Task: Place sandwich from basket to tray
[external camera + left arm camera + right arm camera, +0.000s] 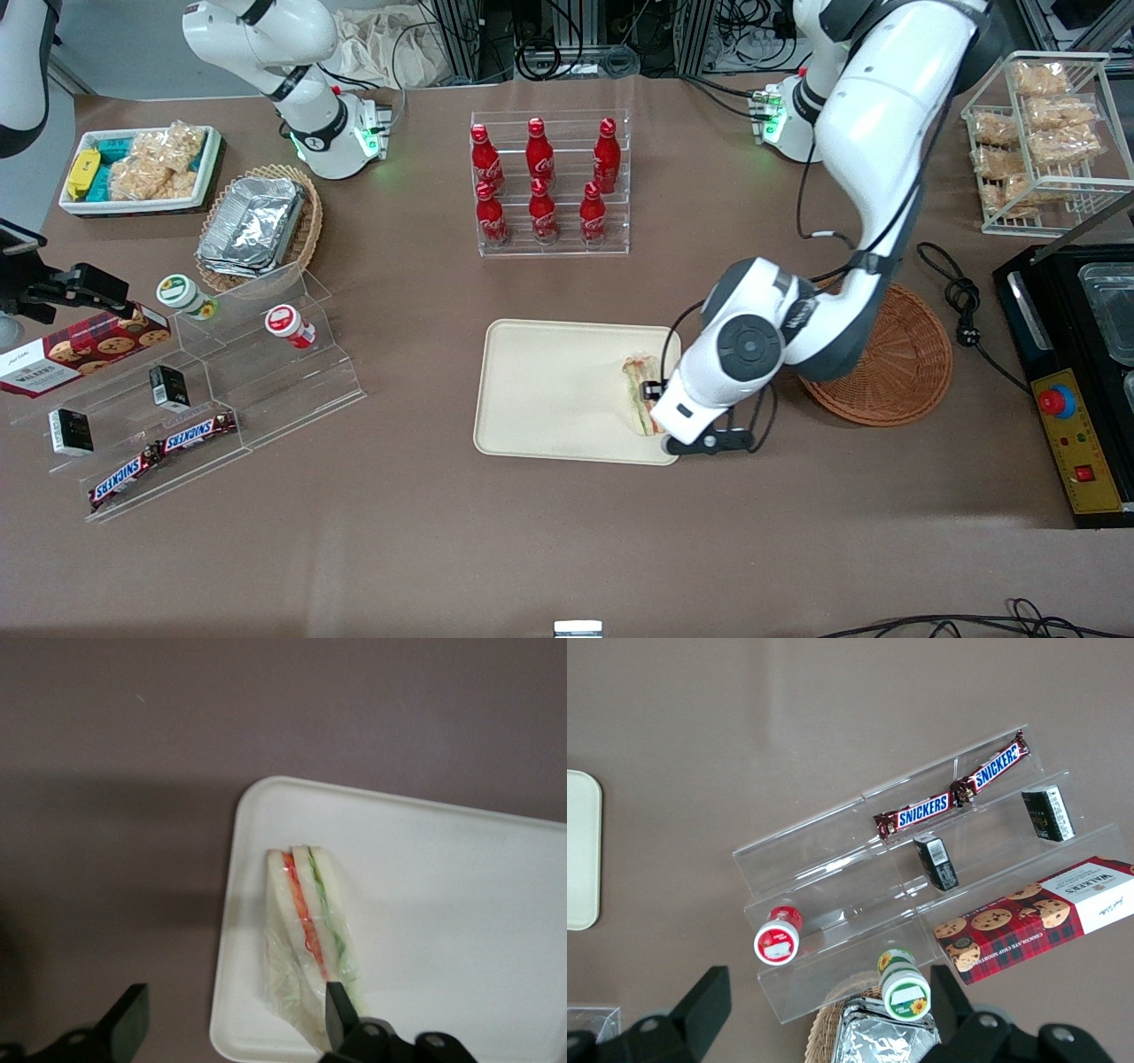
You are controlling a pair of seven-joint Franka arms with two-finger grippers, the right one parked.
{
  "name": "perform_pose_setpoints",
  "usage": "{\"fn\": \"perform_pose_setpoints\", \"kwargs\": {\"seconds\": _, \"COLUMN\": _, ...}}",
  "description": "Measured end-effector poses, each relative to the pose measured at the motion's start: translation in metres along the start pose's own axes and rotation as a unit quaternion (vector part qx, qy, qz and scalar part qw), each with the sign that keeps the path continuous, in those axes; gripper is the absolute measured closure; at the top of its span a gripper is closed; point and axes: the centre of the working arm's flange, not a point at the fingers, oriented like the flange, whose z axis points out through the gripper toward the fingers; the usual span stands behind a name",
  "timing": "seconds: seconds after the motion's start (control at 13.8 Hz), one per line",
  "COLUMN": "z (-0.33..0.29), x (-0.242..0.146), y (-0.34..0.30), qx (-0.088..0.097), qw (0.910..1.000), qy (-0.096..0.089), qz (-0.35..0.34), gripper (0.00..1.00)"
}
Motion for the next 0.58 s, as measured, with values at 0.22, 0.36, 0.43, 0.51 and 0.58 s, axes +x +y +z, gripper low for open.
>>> {"fn": "perform_pose_setpoints", "kwargs": {"seconds": 0.22, "z": -0.062, "x": -0.002, "y": -0.036, "qx": 0.029, "qw": 0.9994, "qy": -0.012, "qz": -0.012, "gripper": 0.0}}
{"fn": "perform_pose_setpoints", "kwargs": {"seconds": 0.36, "z": -0.1, "x": -0.01, "y": -0.066, "qx": 0.046, "qw": 0.9989, "qy": -0.01, "qz": -0.003, "gripper": 0.0}}
{"fn": "perform_pose_setpoints", "kwargs": {"seconds": 0.43, "z": -0.117, "x": -0.015, "y": -0.089, "qx": 0.053, "qw": 0.9985, "qy": -0.006, "qz": 0.006, "gripper": 0.0}}
{"fn": "perform_pose_setpoints", "kwargs": {"seconds": 0.51, "z": -0.131, "x": -0.023, "y": -0.114, "qx": 0.061, "qw": 0.998, "qy": -0.003, "qz": 0.015, "gripper": 0.0}}
{"fn": "perform_pose_setpoints", "kwargs": {"seconds": 0.58, "z": -0.145, "x": -0.033, "y": -0.139, "qx": 0.07, "qw": 0.9974, "qy": 0.0, "qz": 0.021, "gripper": 0.0}}
